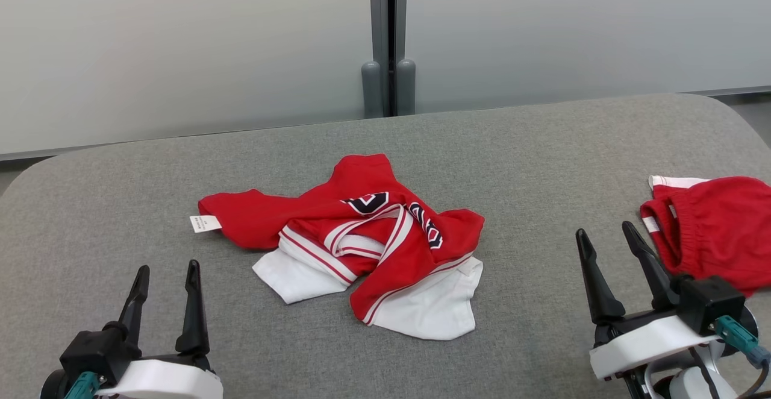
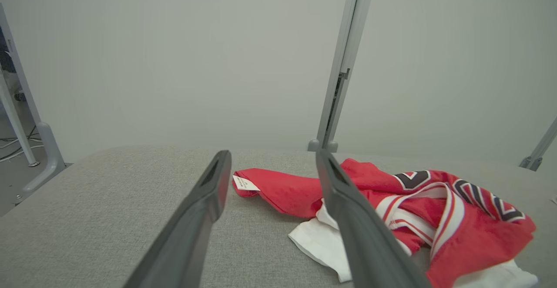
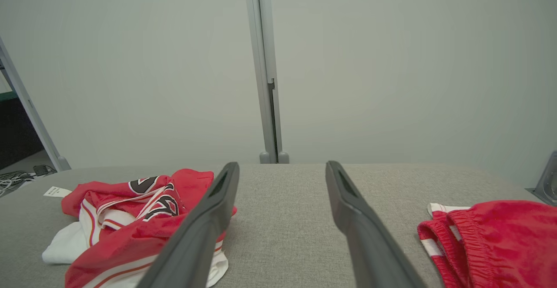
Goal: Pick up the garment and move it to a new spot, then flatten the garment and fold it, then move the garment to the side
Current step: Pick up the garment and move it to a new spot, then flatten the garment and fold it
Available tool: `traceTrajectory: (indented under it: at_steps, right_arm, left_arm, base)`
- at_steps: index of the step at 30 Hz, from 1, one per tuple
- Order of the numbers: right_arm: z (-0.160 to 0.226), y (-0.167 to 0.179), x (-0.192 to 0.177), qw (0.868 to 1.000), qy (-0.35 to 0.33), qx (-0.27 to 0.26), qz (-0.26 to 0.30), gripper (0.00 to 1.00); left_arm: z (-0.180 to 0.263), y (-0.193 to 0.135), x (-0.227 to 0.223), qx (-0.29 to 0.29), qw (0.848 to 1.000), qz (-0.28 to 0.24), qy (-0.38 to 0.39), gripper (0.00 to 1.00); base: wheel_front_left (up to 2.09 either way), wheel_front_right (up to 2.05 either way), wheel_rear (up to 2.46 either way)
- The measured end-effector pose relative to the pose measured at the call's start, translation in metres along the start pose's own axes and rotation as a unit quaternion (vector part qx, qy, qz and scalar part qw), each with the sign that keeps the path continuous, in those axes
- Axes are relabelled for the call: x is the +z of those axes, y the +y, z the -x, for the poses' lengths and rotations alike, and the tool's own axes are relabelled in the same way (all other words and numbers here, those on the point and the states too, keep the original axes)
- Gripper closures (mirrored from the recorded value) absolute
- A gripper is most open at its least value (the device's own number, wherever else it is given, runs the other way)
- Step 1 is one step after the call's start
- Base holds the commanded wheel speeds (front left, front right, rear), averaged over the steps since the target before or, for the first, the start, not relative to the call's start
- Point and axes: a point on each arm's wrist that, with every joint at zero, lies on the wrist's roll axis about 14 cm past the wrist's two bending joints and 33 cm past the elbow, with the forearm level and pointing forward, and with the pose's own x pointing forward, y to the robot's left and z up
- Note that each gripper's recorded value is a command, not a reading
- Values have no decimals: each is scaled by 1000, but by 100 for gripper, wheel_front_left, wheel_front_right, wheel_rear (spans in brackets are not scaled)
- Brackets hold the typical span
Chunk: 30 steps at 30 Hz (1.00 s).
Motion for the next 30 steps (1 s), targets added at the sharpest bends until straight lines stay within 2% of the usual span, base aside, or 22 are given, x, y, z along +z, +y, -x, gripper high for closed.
traceTrajectory:
  at_steps: [30]
  right_arm:
    - [1, 0, -5, 1000, 9, 3, 3, 0]
  left_arm:
    - [-1, -4, 0, -1, 1000, -2, -10, 0]
  base:
    - [0, 0, 0]
